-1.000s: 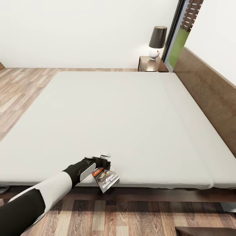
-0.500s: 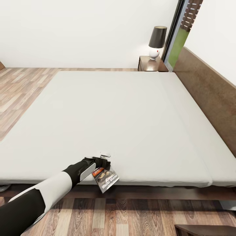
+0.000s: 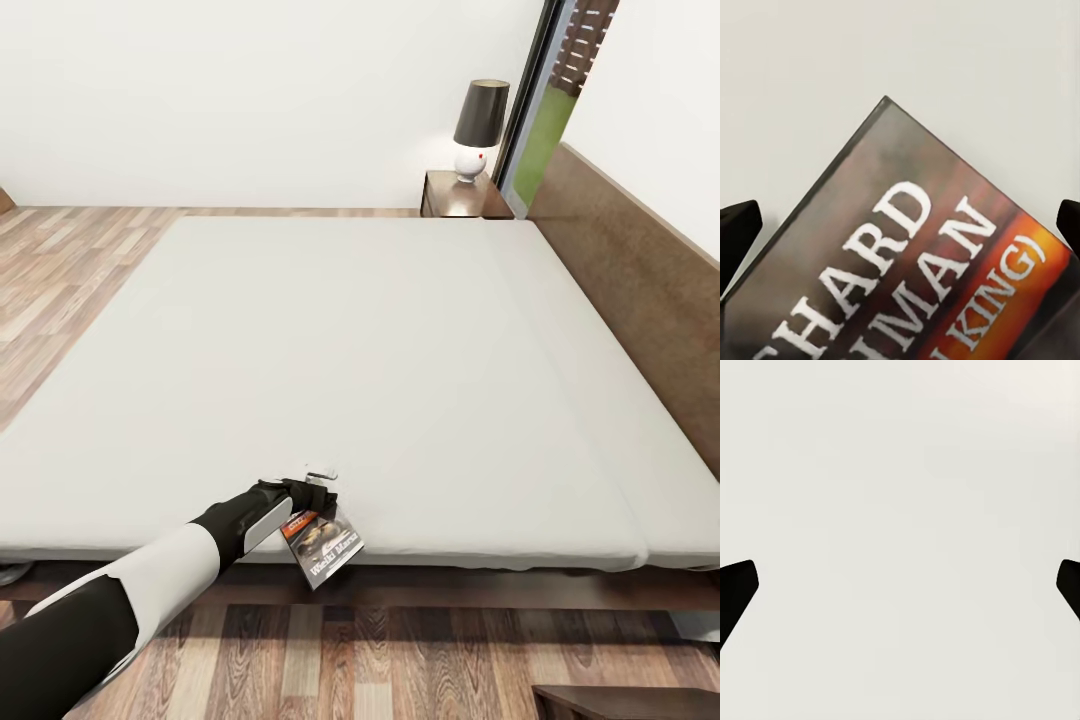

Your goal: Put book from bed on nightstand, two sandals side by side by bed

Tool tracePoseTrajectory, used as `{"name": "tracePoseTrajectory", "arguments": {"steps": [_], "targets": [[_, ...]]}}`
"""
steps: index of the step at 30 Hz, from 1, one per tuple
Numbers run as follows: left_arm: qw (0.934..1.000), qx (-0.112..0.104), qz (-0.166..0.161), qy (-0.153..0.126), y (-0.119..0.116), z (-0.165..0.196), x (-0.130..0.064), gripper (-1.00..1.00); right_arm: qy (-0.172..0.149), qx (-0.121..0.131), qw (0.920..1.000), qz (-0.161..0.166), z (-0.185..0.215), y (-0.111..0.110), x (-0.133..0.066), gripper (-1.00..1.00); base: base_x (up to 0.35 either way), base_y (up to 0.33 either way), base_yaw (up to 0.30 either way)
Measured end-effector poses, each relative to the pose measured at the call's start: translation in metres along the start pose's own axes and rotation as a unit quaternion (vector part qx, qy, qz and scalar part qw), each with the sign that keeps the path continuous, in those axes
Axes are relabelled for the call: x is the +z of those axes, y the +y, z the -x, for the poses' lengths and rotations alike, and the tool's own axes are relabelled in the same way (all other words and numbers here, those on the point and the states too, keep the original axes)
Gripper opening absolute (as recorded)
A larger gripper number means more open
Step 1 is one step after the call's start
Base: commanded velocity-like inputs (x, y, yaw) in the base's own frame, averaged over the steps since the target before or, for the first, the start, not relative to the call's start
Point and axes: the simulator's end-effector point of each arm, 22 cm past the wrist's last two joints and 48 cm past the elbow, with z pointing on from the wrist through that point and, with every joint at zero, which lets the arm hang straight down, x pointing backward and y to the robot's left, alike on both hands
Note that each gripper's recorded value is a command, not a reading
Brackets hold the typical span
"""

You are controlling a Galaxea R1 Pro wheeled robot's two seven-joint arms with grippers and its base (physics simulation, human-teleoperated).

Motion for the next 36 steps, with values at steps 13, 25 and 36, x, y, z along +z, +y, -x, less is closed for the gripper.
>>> {"name": "tracePoseTrajectory", "arguments": {"steps": [13,25,36], "targets": [[1.0,0.0,0.0,0.0,0.0,0.0,0.0,1.0,0.0,0.0,1.0,0.0,0.0001,0.0,0.0,1.0,0.0,0.0,0.0],[1.0,0.0,0.002,-0.005,0.0006,-0.0002,0.0002,1.0,-0.001,0.0,1.0,0.0,0.0006,-0.0003,0.0,1.0,0.0,0.0,0.0],[1.0,0.0,0.003,-0.009,0.0008,-0.0003,0.0004,1.0,-0.001,0.0,1.0,-0.001,0.0015,-0.0008,0.0,1.0,0.0,0.0,0.0]]}}
